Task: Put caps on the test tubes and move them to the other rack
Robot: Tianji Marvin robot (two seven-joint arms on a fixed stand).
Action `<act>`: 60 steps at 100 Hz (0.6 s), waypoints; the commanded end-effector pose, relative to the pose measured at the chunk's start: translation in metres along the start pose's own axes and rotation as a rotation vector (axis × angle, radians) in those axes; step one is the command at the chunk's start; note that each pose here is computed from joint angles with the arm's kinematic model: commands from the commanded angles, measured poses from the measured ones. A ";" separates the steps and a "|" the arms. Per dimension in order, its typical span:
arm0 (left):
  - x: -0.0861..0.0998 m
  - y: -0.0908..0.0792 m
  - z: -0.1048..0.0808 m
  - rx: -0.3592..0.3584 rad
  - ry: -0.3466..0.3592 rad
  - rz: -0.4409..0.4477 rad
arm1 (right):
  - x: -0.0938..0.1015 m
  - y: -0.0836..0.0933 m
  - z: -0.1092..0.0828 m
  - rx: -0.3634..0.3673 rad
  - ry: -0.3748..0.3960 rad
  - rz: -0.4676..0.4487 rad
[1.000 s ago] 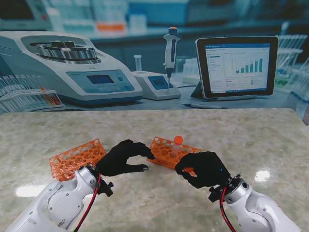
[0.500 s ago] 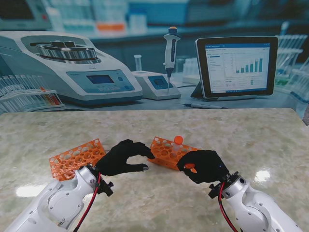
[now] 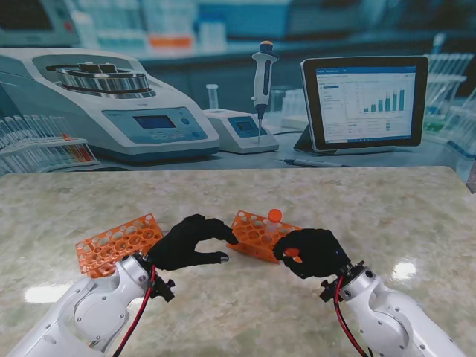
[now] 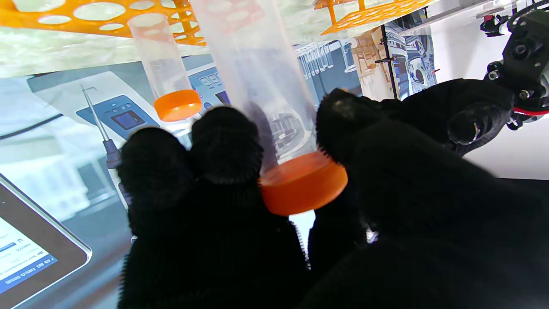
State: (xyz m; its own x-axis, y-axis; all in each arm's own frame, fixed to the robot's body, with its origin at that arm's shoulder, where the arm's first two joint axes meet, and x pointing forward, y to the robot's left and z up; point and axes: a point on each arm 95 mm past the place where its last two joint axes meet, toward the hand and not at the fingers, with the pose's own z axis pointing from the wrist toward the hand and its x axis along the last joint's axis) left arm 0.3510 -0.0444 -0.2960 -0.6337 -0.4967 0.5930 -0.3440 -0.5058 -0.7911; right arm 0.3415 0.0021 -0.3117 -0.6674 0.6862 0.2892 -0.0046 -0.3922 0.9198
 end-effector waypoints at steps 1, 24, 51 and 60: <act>0.000 0.001 0.000 -0.007 -0.004 -0.002 | -0.002 -0.001 0.001 0.008 -0.007 -0.002; -0.001 0.001 0.000 -0.009 -0.004 -0.002 | -0.006 0.002 0.007 0.002 -0.022 -0.008; -0.001 0.001 0.000 -0.009 -0.004 -0.004 | -0.011 0.004 0.014 0.014 -0.037 -0.010; -0.001 0.001 0.000 -0.009 -0.004 -0.002 | -0.012 0.004 0.016 0.025 -0.042 -0.014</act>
State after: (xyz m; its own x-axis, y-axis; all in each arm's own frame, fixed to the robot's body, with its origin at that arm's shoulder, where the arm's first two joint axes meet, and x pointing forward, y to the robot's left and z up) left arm 0.3518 -0.0445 -0.2967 -0.6327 -0.4968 0.5940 -0.3465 -0.5044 -0.7909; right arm 0.3609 0.0019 -0.3051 -0.6422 0.7112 0.2860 -0.0037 -0.3759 0.9266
